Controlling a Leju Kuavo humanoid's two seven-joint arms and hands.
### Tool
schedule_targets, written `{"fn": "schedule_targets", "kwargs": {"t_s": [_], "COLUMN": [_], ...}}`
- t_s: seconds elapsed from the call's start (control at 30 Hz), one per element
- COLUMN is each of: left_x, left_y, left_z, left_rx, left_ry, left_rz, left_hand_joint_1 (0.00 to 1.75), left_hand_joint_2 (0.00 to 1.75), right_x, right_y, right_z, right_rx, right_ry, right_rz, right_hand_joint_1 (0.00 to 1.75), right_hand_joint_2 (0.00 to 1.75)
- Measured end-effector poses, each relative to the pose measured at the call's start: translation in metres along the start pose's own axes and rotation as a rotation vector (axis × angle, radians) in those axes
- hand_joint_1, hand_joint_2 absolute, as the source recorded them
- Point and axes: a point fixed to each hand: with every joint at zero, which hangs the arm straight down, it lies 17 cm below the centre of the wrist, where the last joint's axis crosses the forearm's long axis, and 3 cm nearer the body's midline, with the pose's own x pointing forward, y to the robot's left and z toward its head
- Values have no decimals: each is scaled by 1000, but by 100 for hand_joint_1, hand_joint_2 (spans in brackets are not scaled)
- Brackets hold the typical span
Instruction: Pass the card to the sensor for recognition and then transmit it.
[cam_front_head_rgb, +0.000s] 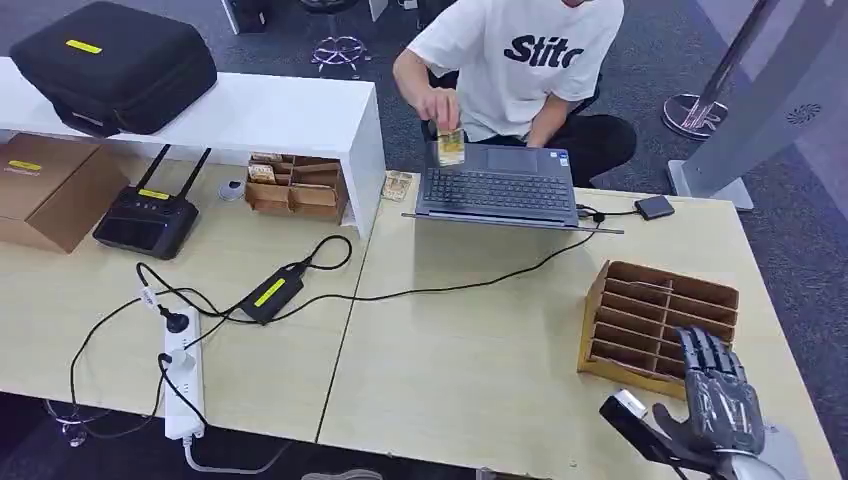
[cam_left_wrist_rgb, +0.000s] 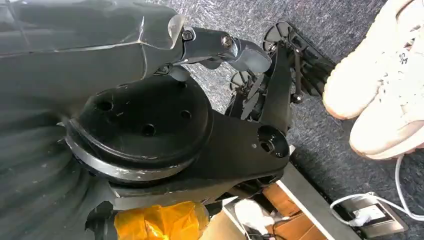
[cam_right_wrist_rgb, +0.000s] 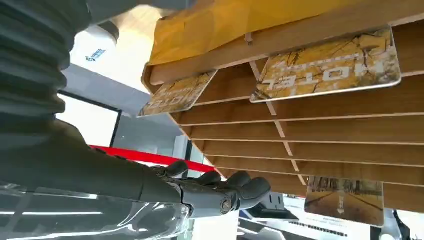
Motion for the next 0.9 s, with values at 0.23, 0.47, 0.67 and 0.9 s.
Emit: {"fn": "schedule_targets", "kwargs": {"t_s": [0.23, 0.47, 0.67, 0.9], "left_x": [0, 0, 0, 0], "left_y": [0, 0, 0, 0], "left_z": [0, 0, 0, 0], "left_rx": [1, 0, 1, 1], "left_ry": [1, 0, 1, 1], "left_rz": [0, 0, 0, 0], "left_hand_joint_1": [0, 0, 0, 0], "left_hand_joint_2": [175, 175, 175, 175], "right_x": [-4, -5, -7, -8], "right_y": [6, 3, 1, 1], "right_z": [0, -4, -5, -6], "right_rx": [11, -2, -8, -9], "right_ry": [13, 18, 24, 26], "right_rz": [2, 5, 6, 9], "right_hand_joint_1": [61, 150, 150, 175], "right_hand_joint_2": [175, 175, 175, 175]}}
